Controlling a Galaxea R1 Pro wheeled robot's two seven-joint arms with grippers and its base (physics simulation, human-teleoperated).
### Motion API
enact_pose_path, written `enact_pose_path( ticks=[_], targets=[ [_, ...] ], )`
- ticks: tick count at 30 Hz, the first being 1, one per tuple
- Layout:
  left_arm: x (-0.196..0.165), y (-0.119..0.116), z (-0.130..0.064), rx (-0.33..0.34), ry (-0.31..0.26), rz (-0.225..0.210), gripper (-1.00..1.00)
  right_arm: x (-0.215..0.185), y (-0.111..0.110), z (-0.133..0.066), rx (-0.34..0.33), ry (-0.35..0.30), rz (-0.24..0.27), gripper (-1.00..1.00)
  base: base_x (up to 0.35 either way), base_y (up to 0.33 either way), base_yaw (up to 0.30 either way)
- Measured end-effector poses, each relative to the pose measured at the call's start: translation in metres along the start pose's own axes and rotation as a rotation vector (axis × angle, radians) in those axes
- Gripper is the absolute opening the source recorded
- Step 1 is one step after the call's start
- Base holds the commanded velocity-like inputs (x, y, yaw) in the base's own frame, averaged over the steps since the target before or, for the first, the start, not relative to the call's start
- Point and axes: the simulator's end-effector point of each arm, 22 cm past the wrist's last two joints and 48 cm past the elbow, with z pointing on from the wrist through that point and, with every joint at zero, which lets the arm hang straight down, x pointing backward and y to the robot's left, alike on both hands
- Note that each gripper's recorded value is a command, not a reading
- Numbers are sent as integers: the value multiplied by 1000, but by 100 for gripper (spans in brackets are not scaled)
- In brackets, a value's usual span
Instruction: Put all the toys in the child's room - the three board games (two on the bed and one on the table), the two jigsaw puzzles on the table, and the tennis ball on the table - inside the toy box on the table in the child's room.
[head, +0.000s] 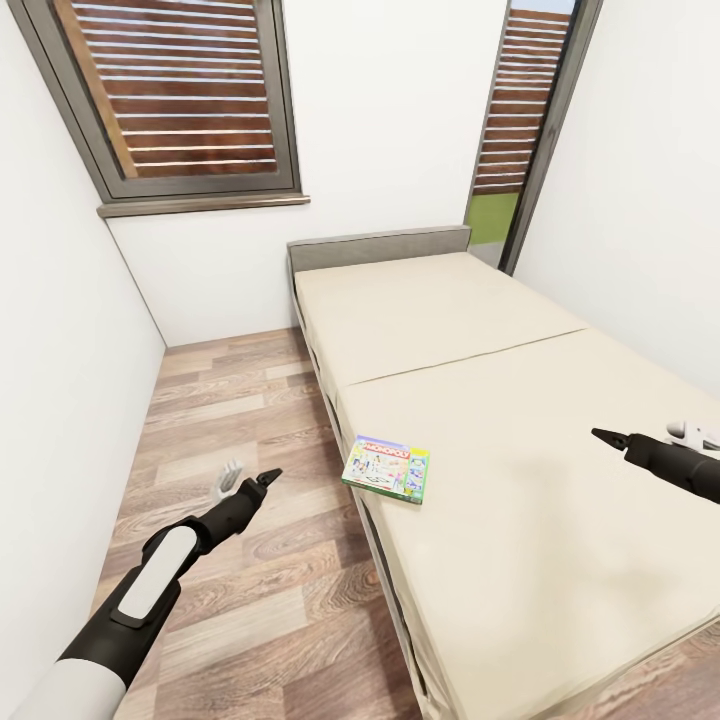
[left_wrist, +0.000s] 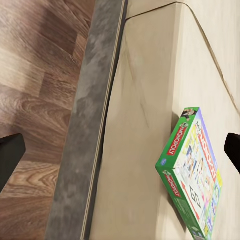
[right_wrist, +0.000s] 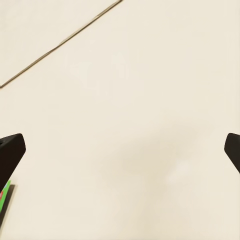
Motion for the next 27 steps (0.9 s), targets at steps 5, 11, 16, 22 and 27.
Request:
enact_pose_path(
  ticks=[5,11,16,22,27],
  targets=[
    [0,-2,0,6,1,0,100,0,0,0,0,0,-1,100,0,0,0],
    [1,-3,0,11,2,-2,100,0,1,0,-1,1,-2,100,0,0,0],
    [3,-5,1,16,4,-2,100,0,1,0,-1,1,-2,100,0,0,0],
    [6,-11,2,35,10,-5,100,-2,2,-1,-2,-2,-5,100,0,0,0],
    [12,-19,4,62,18,-7,100,-10,7,-7,-7,-15,-17,100,0,0,0]
  ],
)
